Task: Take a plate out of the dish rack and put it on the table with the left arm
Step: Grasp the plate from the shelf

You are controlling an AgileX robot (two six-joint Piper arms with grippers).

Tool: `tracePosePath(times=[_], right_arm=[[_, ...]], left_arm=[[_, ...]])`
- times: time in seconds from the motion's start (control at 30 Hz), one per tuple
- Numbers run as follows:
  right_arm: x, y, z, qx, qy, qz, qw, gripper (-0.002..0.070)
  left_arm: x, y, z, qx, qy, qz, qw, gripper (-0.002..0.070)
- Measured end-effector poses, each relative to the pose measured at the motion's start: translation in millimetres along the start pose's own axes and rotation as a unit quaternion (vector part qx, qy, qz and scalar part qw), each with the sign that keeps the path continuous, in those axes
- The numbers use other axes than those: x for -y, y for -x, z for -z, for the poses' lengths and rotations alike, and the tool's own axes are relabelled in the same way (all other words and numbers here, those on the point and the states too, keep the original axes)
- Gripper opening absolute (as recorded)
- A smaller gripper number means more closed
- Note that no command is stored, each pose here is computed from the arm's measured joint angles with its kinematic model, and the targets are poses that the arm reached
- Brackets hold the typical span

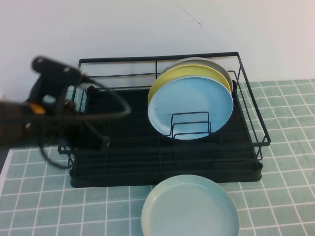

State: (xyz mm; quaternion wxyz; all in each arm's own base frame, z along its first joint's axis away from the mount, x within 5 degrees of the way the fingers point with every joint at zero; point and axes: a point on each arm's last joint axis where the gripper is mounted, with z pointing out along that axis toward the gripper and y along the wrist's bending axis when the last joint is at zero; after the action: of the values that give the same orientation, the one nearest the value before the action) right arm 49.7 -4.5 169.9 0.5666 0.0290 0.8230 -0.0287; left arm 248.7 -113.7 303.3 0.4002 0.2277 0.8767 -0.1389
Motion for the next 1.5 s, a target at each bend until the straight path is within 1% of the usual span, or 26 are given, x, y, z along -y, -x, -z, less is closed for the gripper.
tracePosePath(times=[0.07, 0.2, 0.3, 0.43, 0.5, 0.57, 0.63, 0.67, 0.8, 0.87, 0.93, 1.0, 1.07, 1.23, 1.37, 1.5], right_arm=[[0, 0, 0, 0.0, 0.0, 0.0, 1.0, -0.0002], [0, 0, 0, 0.0, 0.0, 0.0, 1.0, -0.0002], [0, 0, 0, 0.0, 0.0, 0.0, 1.0, -0.0002], [0, 0, 0, 0.0, 0.0, 0.0, 1.0, -0.0002], [0, 0, 0, 0.0, 0.0, 0.0, 1.0, -0.0002], [0, 0, 0, 0.0, 0.0, 0.0, 1.0, -0.0002], [0, 0, 0, 0.0, 0.0, 0.0, 1.0, -0.0002], [0, 0, 0, 0.0, 0.0, 0.0, 1.0, -0.0002], [0, 0, 0, 0.0, 0.0, 0.0, 1.0, -0.0002], [0, 0, 0, 0.0, 0.0, 0.0, 1.0, -0.0002], [0, 0, 0, 0.0, 0.0, 0.0, 1.0, -0.0002], [0, 0, 0, 0.0, 0.0, 0.0, 1.0, -0.0002], [0, 0, 0, 0.0, 0.0, 0.0, 1.0, -0.0002], [0, 0, 0, 0.0, 0.0, 0.0, 1.0, -0.0002], [0, 0, 0, 0.0, 0.0, 0.0, 1.0, -0.0002], [0, 0, 0, 0.0, 0.0, 0.0, 1.0, -0.0002]], left_arm=[[3.1, 14, -9, -0.004, -0.012, -0.01, 1.0, -0.0004], [2.4, 48, -24, -0.017, -0.031, -0.017, 0.999, -0.0004], [1.8, 68, -34, -0.028, -0.044, -0.043, 0.998, -0.0004], [1.2, 87, -47, -0.04, -0.059, -0.076, 0.995, -0.0003], [1.8, 92, -53, -0.04, -0.063, -0.091, 0.993, 0.0013], [4.3, 97, -57, -0.034, -0.066, -0.111, 0.991, 0.0071], [10.8, 99, -62, -0.026, -0.07, -0.135, 0.988, 0.0159], [16.2, 101, -63, -0.018, -0.072, -0.153, 0.985, 0.0231], [35.4, 103, -71, 0.002, -0.067, -0.242, 0.968, 0.0423], [44.2, 104, -77, 0.01, -0.057, -0.283, 0.957, 0.0467], [54.9, 102, -85, 0.01, -0.049, -0.324, 0.945, 0.0483], [61.3, 100, -91, 0.011, -0.037, -0.358, 0.933, 0.0489], [64.5, 99, -97, 0.008, -0.024, -0.373, 0.927, 0.0492], [65.1, 94, -110, -0.003, -0.003, -0.376, 0.927, 0.0493], [64.2, 92, -117, -0.009, 0.0, -0.369, 0.929, 0.0493], [64.5, 93, -121, 0.005, 0.004, -0.367, 0.93, 0.0494]])
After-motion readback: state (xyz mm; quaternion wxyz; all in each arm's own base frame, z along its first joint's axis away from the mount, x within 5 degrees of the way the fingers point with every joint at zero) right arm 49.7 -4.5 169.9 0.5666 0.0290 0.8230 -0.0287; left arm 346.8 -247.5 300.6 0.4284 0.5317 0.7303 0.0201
